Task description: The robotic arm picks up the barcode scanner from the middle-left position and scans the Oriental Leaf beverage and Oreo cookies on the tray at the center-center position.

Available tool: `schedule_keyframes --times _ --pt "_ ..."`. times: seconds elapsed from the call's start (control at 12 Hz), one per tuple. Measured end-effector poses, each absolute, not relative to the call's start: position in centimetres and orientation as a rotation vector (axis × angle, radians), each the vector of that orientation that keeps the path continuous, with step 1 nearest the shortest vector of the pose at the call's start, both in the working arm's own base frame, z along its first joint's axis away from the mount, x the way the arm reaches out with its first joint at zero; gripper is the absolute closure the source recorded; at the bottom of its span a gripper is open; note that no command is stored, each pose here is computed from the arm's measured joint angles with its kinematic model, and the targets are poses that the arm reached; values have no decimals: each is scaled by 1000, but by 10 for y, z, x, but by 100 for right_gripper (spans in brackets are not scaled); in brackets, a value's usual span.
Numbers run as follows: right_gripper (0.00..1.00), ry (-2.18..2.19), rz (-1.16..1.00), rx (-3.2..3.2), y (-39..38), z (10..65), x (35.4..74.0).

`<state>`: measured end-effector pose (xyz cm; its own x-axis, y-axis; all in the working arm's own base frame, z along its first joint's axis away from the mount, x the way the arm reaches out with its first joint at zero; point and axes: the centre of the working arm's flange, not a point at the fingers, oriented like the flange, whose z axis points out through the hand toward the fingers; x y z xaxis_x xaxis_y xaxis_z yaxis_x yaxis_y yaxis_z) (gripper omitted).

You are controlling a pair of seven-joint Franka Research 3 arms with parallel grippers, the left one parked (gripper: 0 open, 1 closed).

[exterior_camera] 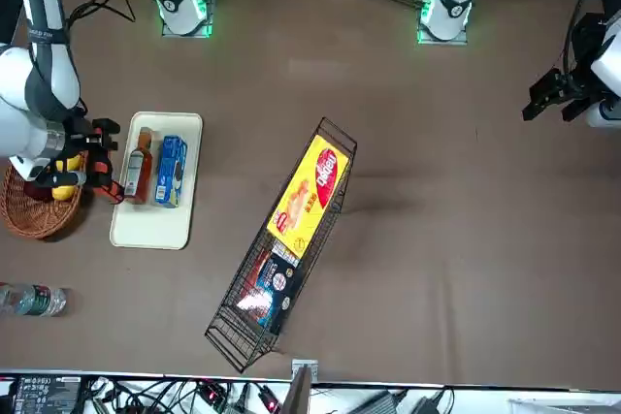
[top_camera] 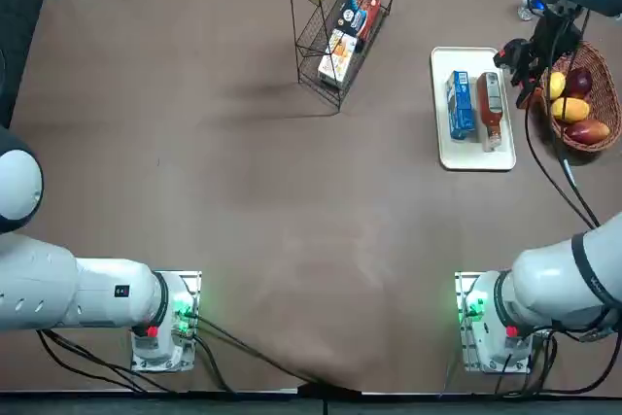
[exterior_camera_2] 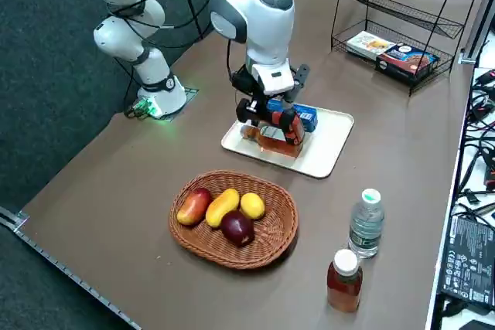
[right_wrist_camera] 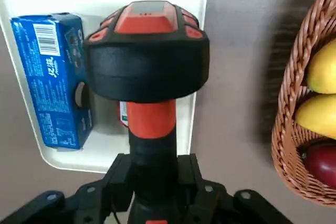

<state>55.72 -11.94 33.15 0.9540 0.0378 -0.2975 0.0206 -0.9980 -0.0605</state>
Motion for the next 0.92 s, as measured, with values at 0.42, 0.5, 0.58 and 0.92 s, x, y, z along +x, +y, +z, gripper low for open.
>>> schedule_keyframes --times 0.42,0.5,0.58,0.92 --pt "58 -56 512 -3032 -118 326 554" --pt "58 -59 517 -3031 -117 326 553" --pt "58 -59 526 -3028 -116 326 552" --pt "58 -63 543 -3022 -114 327 551"
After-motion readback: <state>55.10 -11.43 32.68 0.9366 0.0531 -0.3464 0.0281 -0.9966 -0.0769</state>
